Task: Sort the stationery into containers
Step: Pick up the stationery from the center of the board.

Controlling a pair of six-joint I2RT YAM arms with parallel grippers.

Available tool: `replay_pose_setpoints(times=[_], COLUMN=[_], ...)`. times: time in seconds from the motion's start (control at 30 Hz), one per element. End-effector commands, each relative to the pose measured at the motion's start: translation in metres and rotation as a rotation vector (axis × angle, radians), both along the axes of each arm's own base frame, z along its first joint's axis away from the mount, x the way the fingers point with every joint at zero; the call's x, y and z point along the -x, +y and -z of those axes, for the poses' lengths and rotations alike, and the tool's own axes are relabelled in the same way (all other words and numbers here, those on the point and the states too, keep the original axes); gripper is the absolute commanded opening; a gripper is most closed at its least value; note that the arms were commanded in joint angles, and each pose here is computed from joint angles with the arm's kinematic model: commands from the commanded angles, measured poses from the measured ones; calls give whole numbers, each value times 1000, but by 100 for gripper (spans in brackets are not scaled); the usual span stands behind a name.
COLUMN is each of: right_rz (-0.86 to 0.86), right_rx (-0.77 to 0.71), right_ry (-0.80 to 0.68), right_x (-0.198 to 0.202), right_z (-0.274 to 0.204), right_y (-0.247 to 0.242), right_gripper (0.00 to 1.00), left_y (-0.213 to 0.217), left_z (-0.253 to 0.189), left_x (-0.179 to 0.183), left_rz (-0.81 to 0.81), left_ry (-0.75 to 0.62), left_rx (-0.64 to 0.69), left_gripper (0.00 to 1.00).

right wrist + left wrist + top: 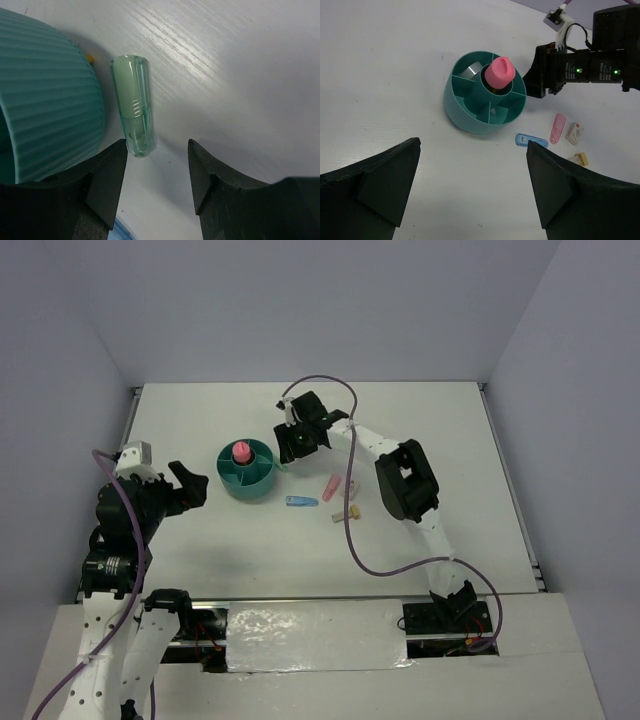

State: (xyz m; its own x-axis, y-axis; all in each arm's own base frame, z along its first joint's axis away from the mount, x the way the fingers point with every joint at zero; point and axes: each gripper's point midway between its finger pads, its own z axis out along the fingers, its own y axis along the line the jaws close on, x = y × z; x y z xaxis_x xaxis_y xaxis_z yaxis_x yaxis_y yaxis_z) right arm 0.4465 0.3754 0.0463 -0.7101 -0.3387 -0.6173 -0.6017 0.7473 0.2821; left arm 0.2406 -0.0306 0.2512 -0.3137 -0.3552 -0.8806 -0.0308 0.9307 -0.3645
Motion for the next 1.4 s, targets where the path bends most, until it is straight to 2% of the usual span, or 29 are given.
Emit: replay_pose_setpoints(times=[0.0, 0.37, 0.77, 0.83, 0.9, 0.97, 1.2, 1.37], right_rz=[2, 33, 23, 28, 29, 34, 59, 78], right_rx=[27, 56, 156, 169, 180, 184, 287, 337], right_ry=[-5, 18, 10, 14, 17, 14, 8, 13], right_x=[4, 6, 1, 2, 4, 4, 8, 15], right_z=[-7, 4, 19, 23, 28, 29, 38, 41], right_y=[14, 15, 15, 12, 10, 6, -16, -30], right_gripper=[59, 59, 56, 51, 38, 36, 37, 43], left_y=[-7, -10, -13, -13, -13, -12, -14, -14], left_z=[-16, -15, -14, -13, -13, -13, -12, -11], left_x=[-4, -4, -5, -5, -5, -5, -5, -6], left_rz=[49, 68, 86, 86, 86, 85, 93, 94], left_ry=[-70, -68, -64, -62, -61, -61, -58, -53], left_rx=[-14, -12, -9, -9, -9, -9, -9, -8], left_gripper=[99, 99, 99, 99, 99, 99, 99, 99])
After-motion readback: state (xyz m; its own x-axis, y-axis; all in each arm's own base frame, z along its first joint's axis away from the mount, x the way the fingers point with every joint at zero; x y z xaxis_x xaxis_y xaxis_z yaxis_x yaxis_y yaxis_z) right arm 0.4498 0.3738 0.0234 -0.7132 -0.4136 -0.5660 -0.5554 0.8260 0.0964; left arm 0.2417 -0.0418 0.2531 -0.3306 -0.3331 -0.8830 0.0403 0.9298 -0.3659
